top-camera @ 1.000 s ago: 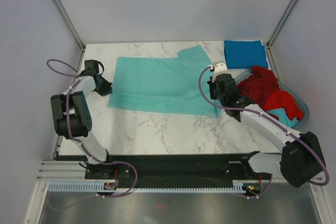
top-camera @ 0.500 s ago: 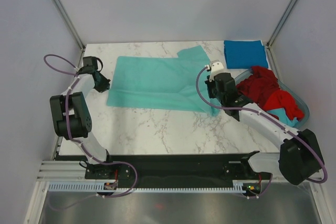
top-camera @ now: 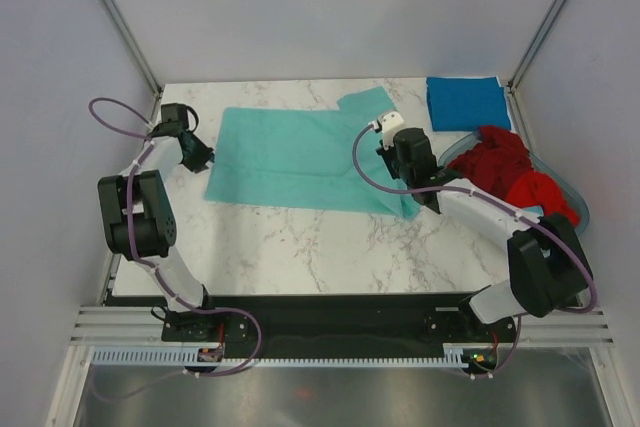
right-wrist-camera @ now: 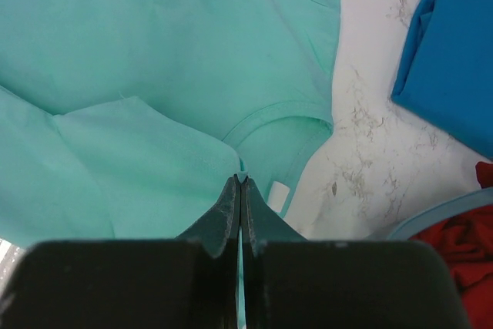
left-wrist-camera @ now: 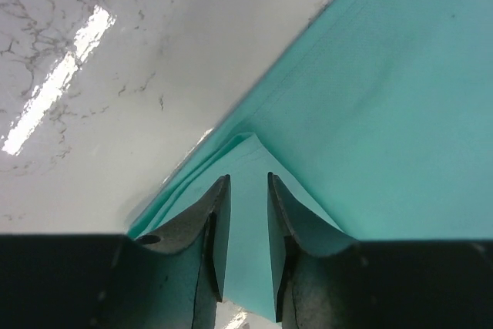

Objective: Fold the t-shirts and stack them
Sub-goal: Fold the tshirt

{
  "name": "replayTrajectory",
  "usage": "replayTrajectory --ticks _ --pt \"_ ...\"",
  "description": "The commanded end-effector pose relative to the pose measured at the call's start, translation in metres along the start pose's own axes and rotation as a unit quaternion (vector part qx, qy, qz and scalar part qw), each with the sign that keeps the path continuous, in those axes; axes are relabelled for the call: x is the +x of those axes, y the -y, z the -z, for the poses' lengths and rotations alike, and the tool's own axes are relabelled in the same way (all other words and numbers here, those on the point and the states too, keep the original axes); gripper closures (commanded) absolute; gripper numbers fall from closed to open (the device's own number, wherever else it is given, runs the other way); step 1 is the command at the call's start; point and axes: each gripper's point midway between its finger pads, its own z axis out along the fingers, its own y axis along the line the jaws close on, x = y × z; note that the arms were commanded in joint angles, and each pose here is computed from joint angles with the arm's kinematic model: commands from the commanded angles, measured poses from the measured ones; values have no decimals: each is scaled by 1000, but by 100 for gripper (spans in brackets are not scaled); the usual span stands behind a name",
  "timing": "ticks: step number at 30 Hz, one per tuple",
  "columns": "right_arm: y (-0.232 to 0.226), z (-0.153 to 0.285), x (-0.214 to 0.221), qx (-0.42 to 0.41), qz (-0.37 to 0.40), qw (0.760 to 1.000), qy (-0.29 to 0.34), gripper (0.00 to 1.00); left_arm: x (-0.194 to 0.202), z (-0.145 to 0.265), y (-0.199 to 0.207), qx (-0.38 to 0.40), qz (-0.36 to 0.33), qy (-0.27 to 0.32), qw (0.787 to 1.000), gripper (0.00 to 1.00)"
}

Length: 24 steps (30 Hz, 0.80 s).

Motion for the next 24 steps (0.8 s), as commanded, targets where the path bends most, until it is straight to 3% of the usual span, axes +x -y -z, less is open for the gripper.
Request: replayTrajectory --ticks 1,8,13,18,24 --pt "5 -9 -27 5 35 999 32 100 -3 28 24 22 -37 42 998 67" --pt "8 -18 -15 12 81 997 13 100 56 1 9 -21 -37 -15 999 66" --pt "10 -26 -16 11 126 991 42 100 61 -11 -10 -59 -39 -12 997 66" --pt "-6 -36 -25 -25 190 975 113 100 66 -18 -18 -76 -44 -17 996 66" --pt "-6 -60 -4 -44 241 965 89 100 69 -22 -25 -89 -47 -18 995 66"
